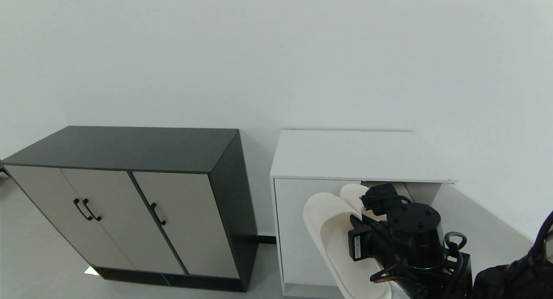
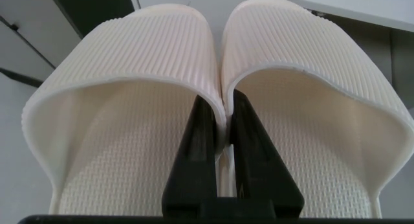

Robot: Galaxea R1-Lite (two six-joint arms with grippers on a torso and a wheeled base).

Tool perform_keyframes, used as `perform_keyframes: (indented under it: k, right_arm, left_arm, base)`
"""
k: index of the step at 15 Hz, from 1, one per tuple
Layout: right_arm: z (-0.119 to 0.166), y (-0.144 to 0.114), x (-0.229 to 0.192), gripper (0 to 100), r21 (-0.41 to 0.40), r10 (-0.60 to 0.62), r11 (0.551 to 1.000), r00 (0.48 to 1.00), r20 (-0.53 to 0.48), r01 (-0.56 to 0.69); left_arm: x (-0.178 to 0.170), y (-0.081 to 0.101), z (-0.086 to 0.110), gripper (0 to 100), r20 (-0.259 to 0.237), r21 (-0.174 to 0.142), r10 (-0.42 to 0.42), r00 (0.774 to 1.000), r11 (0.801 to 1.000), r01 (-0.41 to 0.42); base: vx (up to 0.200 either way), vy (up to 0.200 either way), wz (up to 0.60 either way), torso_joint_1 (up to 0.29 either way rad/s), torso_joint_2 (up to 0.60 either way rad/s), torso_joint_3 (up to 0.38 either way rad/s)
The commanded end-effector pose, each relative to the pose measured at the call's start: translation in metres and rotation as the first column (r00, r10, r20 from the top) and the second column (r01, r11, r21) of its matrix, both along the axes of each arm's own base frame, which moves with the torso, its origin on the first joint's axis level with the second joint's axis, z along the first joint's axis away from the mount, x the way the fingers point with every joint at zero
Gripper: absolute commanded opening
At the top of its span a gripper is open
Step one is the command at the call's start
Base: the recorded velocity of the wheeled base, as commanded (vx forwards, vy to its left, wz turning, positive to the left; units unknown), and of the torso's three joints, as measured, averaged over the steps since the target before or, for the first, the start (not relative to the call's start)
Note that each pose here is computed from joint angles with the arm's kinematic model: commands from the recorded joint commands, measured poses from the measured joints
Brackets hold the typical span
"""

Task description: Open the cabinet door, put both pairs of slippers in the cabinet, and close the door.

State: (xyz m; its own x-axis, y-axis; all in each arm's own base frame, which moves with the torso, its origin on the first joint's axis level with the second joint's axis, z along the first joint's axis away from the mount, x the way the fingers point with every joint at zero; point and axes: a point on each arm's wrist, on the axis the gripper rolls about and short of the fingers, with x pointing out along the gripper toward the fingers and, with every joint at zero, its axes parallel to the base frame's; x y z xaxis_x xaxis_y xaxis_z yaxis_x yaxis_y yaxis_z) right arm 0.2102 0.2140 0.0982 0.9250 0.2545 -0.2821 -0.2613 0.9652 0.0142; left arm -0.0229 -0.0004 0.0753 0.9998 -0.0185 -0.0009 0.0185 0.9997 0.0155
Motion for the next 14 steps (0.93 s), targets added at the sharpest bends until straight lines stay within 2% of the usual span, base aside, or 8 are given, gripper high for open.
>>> perform_keyframes:
  k: [1,13,14]
  right_arm:
    - [-0.0016,0.0002,0.0001,0,-0.004,0.000,1.000,1.000,-0.004,0.000]
    - [-0.0016,-0.0007,-0.0007,0,-0.002,0.000,1.000,1.000,-0.006,0.000]
    - [-0.0013,-0.0006,-0.0006,0,0.000,0.000,1.000,1.000,-0.004,0.000]
  left_arm:
    - [0.0001,0.0000,0.0000,0,-0.001,0.000,0.000,1.000,1.000,0.000]
    - [-0.0001,0.0000,0.0005,0,0.001,0.000,0.000,1.000,1.000,0.000]
    - [0.0001,0.0000,0.0000,0,-0.001,0.000,0.000,1.000,1.000,0.000]
  base:
    - [0.000,-0.200,0.00,-0.012,0.00,0.002]
    - [0.000,-0.200,0.00,0.003,0.00,0.003]
    - [0.000,0.000,0.00,0.000,0.00,0.000]
